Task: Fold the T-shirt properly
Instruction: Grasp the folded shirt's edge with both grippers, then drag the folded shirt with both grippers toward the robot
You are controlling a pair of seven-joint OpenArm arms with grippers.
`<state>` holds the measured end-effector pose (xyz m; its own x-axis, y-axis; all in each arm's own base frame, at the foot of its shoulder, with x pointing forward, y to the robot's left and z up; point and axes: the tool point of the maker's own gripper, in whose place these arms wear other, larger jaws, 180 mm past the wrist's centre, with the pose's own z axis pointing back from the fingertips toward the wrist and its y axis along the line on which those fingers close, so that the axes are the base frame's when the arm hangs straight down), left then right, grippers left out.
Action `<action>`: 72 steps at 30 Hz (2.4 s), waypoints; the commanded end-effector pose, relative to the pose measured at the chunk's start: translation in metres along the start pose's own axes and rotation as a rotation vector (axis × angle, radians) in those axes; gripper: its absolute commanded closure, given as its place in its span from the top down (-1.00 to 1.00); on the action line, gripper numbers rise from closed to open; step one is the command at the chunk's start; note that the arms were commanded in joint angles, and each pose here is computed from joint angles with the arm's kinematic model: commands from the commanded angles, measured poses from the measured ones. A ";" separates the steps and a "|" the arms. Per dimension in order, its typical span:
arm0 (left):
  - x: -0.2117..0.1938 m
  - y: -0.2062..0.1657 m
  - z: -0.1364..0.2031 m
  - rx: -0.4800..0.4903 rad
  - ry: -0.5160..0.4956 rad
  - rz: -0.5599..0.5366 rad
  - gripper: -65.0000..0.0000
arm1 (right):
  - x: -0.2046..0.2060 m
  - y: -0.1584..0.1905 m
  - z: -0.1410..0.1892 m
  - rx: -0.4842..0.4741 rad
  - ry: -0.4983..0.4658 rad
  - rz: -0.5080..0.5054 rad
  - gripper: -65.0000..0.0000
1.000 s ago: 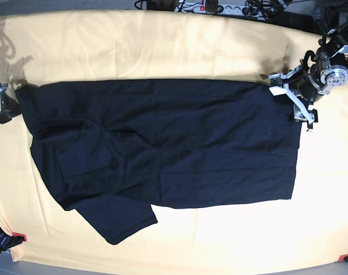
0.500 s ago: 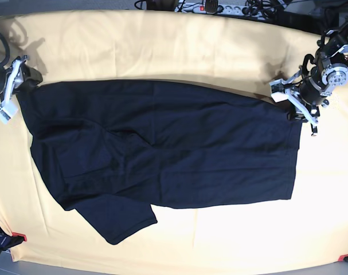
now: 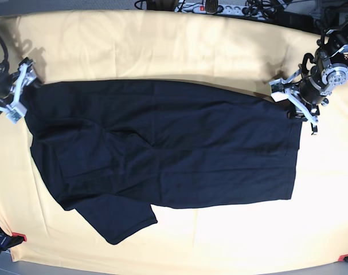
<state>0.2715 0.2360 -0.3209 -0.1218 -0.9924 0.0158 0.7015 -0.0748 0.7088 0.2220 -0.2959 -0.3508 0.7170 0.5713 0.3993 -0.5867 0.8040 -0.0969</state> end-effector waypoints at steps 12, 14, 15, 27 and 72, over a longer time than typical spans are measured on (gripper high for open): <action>-0.005 0.014 0.004 0.041 0.010 -0.018 -1.00 | -0.004 -0.024 -0.008 -0.169 0.122 0.392 0.61; -0.005 0.015 0.004 0.041 0.011 -0.018 -1.00 | -0.004 -0.025 -0.007 -0.171 0.124 0.394 0.61; -0.005 0.015 0.004 0.041 0.011 -0.018 -1.00 | -0.004 -0.025 -0.007 -0.171 0.124 0.394 0.61; -0.005 0.015 0.004 0.041 0.011 -0.018 -1.00 | 0.011 -0.041 -0.004 -0.271 0.067 0.396 0.61; 0.023 -0.019 0.036 -0.222 -0.093 -0.119 -1.00 | -0.036 -0.051 0.007 -0.207 0.328 0.189 -1.00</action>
<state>0.2217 0.2120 -0.3192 -0.2672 -0.9623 0.0504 0.8352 -0.2052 0.5101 0.2164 -0.3441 -0.3676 0.7069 0.7033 0.0753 -0.6612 0.6949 -0.2827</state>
